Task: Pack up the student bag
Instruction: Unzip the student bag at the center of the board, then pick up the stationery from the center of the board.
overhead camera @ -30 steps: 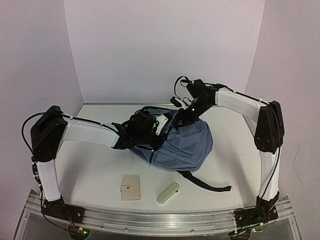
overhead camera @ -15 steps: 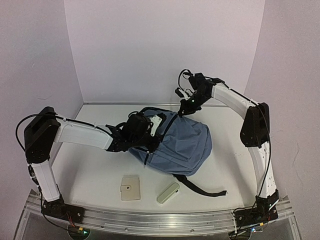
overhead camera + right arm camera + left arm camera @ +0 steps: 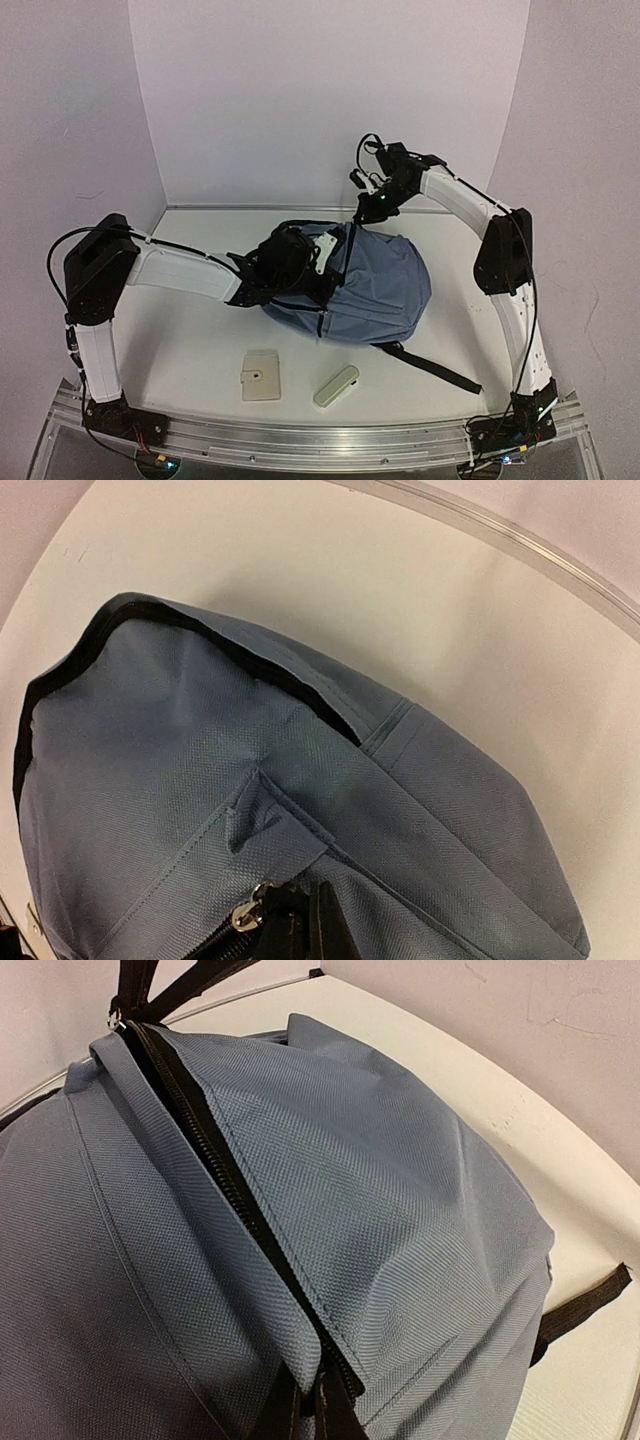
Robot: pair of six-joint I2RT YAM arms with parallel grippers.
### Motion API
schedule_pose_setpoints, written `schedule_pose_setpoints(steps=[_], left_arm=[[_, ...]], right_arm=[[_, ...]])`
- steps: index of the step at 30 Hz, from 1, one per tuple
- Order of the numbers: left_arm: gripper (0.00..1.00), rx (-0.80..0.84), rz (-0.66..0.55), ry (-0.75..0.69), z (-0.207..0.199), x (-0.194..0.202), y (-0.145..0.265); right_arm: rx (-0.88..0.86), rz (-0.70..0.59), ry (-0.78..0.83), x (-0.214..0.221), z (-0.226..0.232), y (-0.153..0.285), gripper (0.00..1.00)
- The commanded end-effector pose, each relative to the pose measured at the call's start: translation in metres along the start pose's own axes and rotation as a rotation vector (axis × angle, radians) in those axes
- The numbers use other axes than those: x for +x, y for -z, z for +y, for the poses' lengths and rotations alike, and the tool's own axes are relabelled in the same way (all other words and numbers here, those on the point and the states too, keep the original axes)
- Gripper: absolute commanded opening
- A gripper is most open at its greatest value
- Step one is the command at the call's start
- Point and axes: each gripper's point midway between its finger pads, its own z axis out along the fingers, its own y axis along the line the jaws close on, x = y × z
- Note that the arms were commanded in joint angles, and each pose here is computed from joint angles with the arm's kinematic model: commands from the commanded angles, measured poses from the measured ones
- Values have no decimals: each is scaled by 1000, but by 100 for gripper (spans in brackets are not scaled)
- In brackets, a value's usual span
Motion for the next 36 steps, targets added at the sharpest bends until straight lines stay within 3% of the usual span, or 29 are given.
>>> schedule_pose_setpoints(steps=[1, 3, 6, 8, 12, 18, 22, 28, 36], left_arm=[[0, 134, 9, 62, -39, 0, -3], [5, 113, 16, 101, -32, 2, -3], [26, 80, 28, 165, -18, 0, 1], [40, 58, 25, 185, -11, -6, 9], [57, 32, 28, 196, -6, -14, 30], [73, -41, 110, 221, 5, 0, 69], [82, 5, 247, 216, -5, 30, 91], [81, 81, 460, 137, -42, 85, 114], [82, 136, 610, -7, -106, 123, 107]], right_arm=[[35, -193, 5, -49, -16, 25, 11], [54, -189, 15, -46, -17, 30, 29], [95, -190, 37, -44, -21, 44, 50], [120, -198, 54, -44, -21, 59, 59], [134, -217, 72, -43, -17, 88, 74], [33, -194, 83, -17, 11, 120, 92], [-23, -160, 67, 6, 24, 129, 97], [-56, -102, 20, 40, 30, 128, 97], [-47, -43, -22, 71, 28, 124, 98]])
